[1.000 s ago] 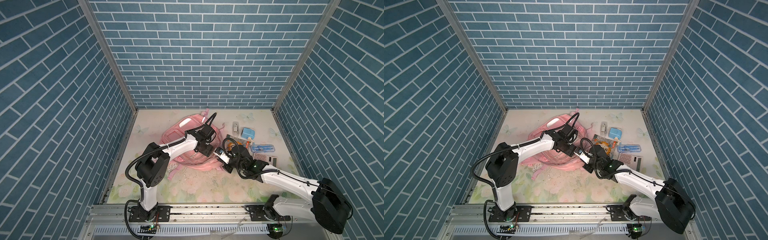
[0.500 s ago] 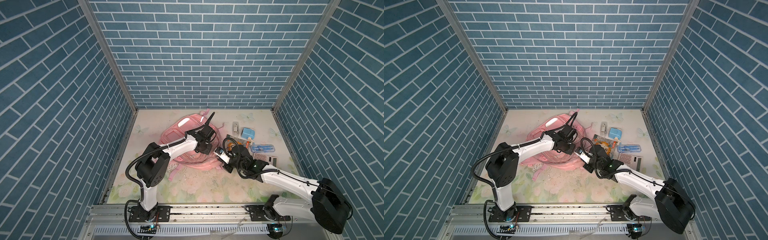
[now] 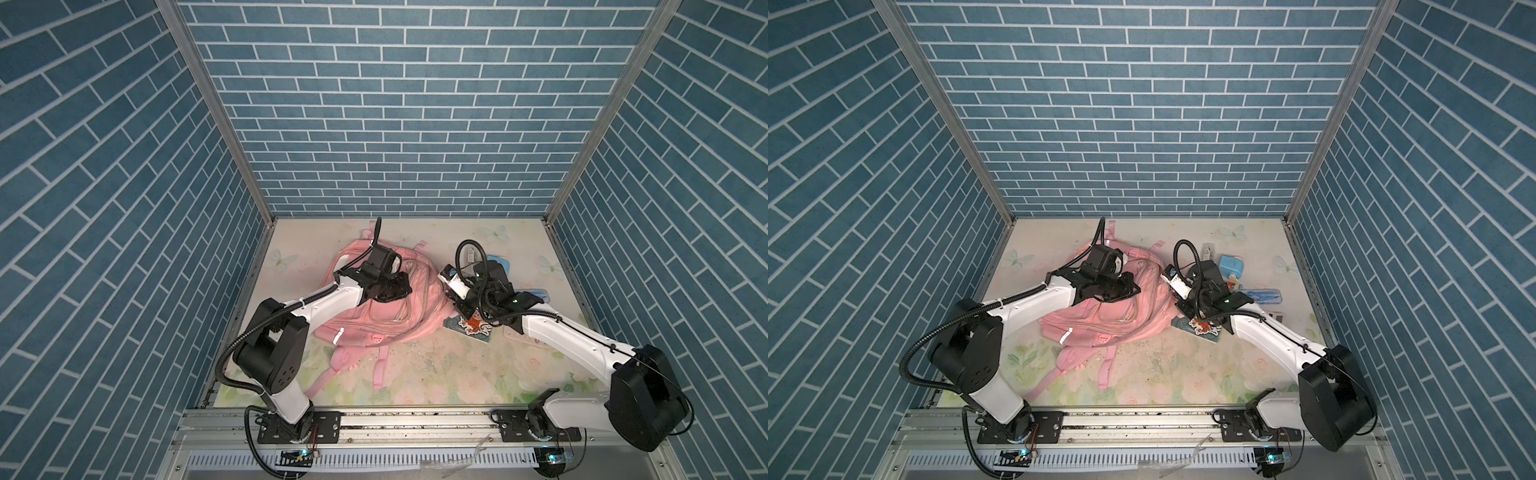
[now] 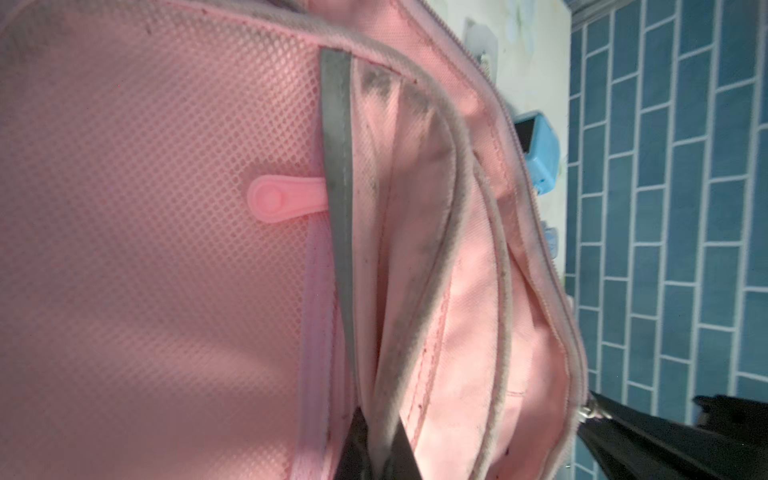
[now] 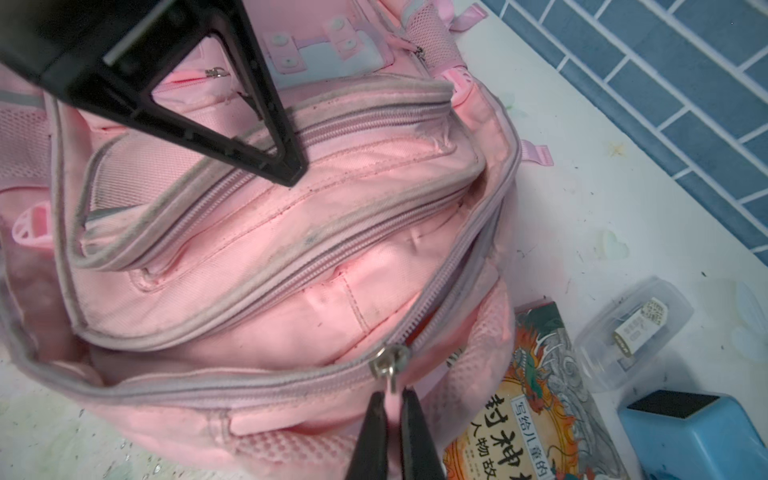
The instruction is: Pack the student bag
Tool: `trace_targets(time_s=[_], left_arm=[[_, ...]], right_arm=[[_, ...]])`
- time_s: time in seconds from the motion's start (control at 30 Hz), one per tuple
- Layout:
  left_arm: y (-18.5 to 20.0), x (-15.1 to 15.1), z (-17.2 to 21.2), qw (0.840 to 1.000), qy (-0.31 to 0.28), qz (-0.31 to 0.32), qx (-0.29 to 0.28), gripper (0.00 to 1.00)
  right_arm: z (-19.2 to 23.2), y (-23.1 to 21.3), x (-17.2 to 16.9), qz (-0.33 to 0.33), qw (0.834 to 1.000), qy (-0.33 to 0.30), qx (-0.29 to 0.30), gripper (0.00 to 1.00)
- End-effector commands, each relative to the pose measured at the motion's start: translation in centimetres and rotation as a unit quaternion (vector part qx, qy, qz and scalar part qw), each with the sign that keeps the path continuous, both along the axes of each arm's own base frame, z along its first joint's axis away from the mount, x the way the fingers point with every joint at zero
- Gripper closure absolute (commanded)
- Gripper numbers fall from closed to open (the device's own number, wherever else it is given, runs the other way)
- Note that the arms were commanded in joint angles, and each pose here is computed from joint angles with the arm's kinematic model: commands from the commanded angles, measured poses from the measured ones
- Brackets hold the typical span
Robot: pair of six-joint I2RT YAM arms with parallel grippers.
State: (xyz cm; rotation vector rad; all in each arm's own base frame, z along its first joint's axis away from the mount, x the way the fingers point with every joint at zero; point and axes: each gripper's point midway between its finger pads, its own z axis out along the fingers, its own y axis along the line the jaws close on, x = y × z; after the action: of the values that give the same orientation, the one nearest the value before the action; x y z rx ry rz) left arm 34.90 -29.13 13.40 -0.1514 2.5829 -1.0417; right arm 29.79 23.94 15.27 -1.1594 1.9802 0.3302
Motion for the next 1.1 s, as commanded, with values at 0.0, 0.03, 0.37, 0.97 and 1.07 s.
trace_targets(time_s=[0.0,0.03,0.37,0.97,1.07], left_arm=[[-0.1,3.6,6.7,0.99,-0.05,0.06,-0.114,1.0],[0.1,4.2,7.2,0.988,-0.054,0.071,-0.126,1.0],[1.7,6.9,10.8,0.962,-0.085,0.152,-0.209,1.0],[2.8,10.0,19.4,0.91,-0.156,0.225,-0.311,1.0],[3.0,10.6,20.9,0.904,-0.17,0.23,-0.317,1.0]], right_arm=[[2.2,0.8,-0.9,0.03,0.999,-0.012,0.019,1.0],[2.2,0.9,-1.1,0.026,0.999,-0.012,0.022,1.0],[1.3,2.7,-3.3,0.034,0.998,-0.052,0.027,1.0],[-0.1,8.7,-3.2,0.014,0.996,-0.065,0.052,1.0],[-0.6,9.2,-3.5,0.02,0.997,-0.066,0.044,1.0]])
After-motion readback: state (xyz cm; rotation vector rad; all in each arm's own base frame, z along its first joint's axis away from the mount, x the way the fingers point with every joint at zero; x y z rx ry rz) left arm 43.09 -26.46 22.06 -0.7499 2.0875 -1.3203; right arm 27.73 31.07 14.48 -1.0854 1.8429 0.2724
